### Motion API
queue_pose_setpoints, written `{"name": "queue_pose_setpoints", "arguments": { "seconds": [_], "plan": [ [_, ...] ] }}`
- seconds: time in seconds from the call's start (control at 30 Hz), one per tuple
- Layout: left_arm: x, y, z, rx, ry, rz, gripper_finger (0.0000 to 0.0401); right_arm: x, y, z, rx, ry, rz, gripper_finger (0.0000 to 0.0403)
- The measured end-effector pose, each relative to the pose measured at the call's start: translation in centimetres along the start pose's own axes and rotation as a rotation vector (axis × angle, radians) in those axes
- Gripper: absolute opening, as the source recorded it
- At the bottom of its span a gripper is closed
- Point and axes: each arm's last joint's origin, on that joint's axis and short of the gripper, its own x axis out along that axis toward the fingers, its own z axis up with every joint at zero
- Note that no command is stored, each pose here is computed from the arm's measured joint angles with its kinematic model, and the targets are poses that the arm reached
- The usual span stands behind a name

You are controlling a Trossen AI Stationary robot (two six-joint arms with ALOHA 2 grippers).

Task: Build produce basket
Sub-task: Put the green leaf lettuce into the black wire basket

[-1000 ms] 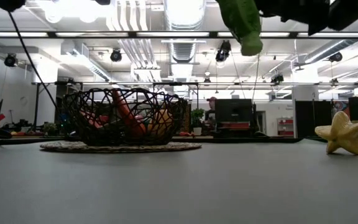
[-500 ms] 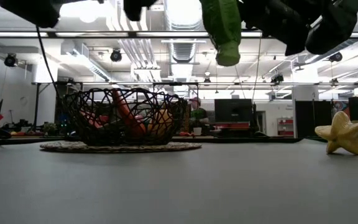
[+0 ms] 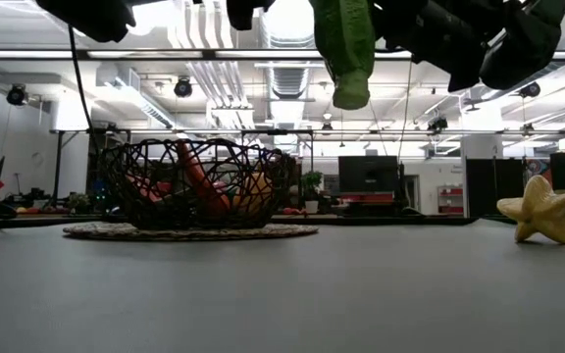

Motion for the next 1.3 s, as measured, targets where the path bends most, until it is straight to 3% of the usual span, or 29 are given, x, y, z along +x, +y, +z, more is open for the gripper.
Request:
{"name": "queue_pose_setpoints", "arguments": {
  "seconds": [0.27, 0.67, 0.87, 1.1, 1.3],
  "plan": [
    [0.3, 0.7, -0.1, -0.042, 0.004, 0.028, 0.0243, 0.0, 0.0, -0.1, 0.003, 0.003, -0.003, 0.0107],
    [0.3, 0.8, -0.3, -0.037, 0.022, 0.041, 0.0074, 0.0, 0.0, -0.1, 0.034, 0.007, -0.004, 0.0116],
    [0.3, 0.8, -0.4, -0.033, 0.033, 0.040, 0.0017, 0.0, -0.1, -0.2, 0.044, 0.016, -0.007, 0.0183],
    [0.0, 1.0, -0.7, -0.007, 0.055, 0.083, 0.0009, -0.3, -0.3, 0.5, 0.087, 0.008, -0.023, 0.0271],
    [-1.3, 1.7, 0.9, 0.021, 0.030, 0.166, 0.0008, -1.0, -0.4, 1.7, 0.115, 0.043, -0.066, 0.0310]
  ]
}}
